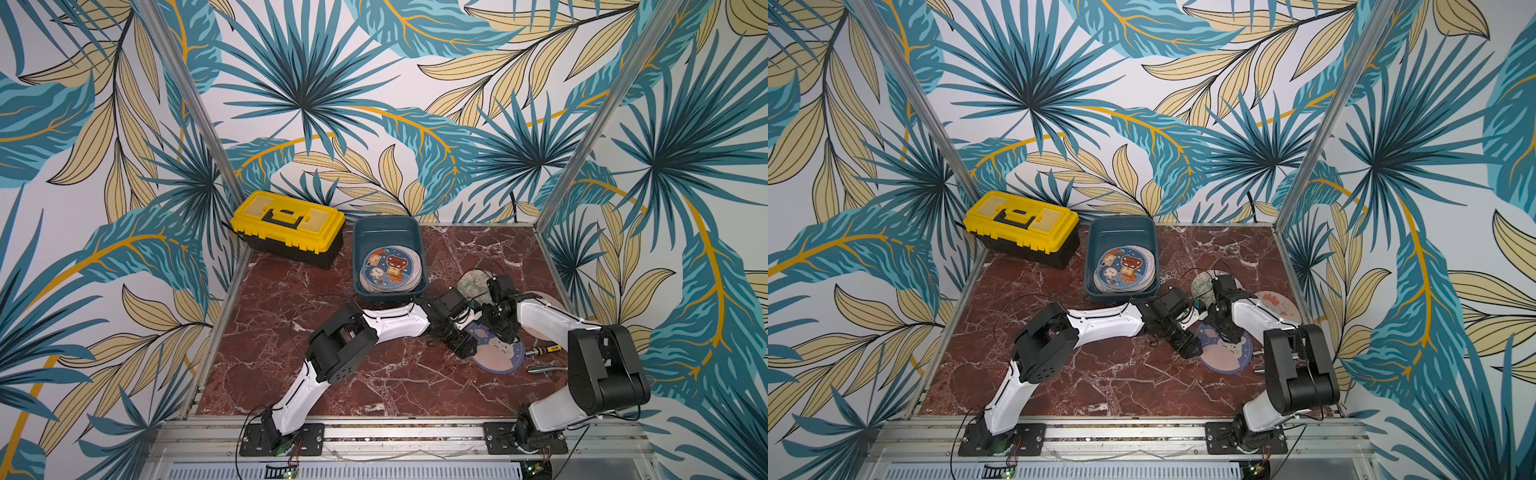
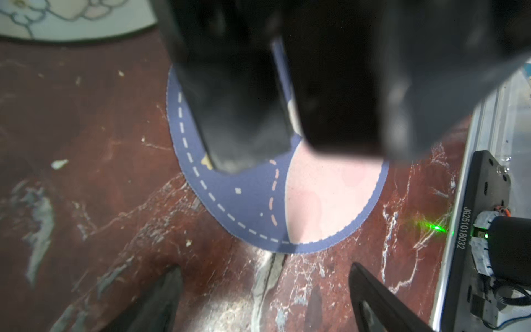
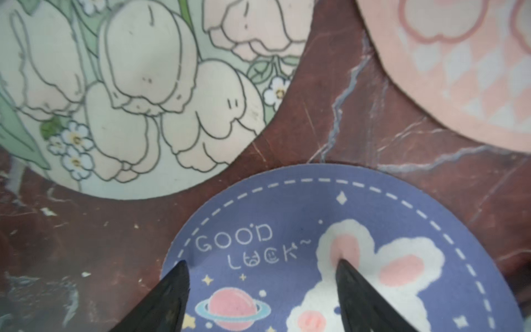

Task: Put the coasters into the storage box
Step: Pick up the coaster from the center of the board.

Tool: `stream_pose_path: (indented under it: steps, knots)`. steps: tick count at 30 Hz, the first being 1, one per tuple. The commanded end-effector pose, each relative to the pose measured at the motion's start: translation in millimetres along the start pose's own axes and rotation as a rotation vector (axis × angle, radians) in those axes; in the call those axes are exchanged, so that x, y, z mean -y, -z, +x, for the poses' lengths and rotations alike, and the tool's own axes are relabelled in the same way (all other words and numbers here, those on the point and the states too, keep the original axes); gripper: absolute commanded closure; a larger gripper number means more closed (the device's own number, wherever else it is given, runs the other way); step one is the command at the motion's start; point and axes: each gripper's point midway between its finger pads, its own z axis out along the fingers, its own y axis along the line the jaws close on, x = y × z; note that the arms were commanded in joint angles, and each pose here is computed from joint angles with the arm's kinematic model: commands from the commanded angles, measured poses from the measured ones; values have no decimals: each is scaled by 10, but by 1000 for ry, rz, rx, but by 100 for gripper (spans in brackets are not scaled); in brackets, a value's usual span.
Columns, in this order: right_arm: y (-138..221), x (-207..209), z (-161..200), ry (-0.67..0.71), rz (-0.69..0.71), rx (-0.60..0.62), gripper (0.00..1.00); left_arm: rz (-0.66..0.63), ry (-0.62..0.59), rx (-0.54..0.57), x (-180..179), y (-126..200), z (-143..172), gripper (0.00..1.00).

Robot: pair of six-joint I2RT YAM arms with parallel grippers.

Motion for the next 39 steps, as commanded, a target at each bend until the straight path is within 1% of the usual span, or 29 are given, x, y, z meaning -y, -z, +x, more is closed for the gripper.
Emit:
stream_pose_path:
  steps: [1,13,16,20,21,24,31,34,39]
  knots:
    - [-55,-39,53,-39,-36,-21,23,0,-5,-12,22,-57,-43,9]
    - [-50,-71,72,-33,-67,-22,25,67,-17,-75,220,-275,62,11]
    - [-52,-79,77,-29,-74,-23,27,79,-8,-85,238,-310,88,16]
    - [-51,-115,86,-28,-92,-31,27,85,5,-94,243,-352,112,27]
    - [-47,-123,82,-28,-94,-31,28,82,6,-97,239,-362,119,28]
    - [11,-128,30,-28,-95,-11,29,56,15,-96,192,-374,118,28]
    - [312,-41,-246,-39,-55,89,28,27,16,-117,167,-330,128,26]
    - [366,40,-332,-51,-38,98,27,15,15,-115,152,-315,128,26]
    - [370,226,-367,-77,0,90,27,-18,23,-110,88,-290,121,23]
